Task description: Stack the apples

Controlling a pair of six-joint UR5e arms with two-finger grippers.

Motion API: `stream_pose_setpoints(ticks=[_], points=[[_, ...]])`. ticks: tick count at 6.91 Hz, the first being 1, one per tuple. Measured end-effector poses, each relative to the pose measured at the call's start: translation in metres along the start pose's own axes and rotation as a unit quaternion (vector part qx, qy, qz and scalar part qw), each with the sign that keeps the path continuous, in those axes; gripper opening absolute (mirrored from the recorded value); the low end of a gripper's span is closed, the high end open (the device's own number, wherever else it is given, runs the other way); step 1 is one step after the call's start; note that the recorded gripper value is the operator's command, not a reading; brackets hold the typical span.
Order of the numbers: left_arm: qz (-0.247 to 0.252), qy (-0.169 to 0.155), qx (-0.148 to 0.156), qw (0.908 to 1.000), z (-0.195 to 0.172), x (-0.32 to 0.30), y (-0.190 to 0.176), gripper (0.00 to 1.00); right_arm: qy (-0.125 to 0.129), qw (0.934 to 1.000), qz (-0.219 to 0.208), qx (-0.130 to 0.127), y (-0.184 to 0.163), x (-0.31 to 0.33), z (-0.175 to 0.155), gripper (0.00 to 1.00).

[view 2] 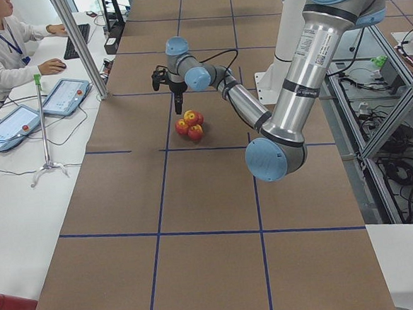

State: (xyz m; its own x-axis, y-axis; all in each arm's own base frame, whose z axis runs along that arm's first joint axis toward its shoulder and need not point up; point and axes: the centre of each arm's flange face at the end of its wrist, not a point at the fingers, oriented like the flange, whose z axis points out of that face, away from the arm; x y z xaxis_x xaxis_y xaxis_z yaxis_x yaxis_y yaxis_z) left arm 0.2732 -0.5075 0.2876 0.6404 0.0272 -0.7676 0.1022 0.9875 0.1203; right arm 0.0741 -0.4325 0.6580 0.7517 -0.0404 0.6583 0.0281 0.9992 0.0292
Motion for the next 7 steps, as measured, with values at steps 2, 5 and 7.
stream_pose_setpoints(ticks=[2,5,7], points=[[0.063,-0.037,0.006,0.9973,-0.03,-0.098,0.004,1.0,0.0,1.0,0.0,0.0,0.0,0.0,0.0,1.0],[0.162,-0.075,-0.022,0.9838,-0.062,-0.292,0.004,1.0,0.0,1.0,0.0,0.0,0.0,0.0,0.0,1.0],[0.175,-0.084,-0.05,0.9797,-0.076,-0.403,0.006,1.0,0.0,1.0,0.0,0.0,0.0,0.0,0.0,1.0]])
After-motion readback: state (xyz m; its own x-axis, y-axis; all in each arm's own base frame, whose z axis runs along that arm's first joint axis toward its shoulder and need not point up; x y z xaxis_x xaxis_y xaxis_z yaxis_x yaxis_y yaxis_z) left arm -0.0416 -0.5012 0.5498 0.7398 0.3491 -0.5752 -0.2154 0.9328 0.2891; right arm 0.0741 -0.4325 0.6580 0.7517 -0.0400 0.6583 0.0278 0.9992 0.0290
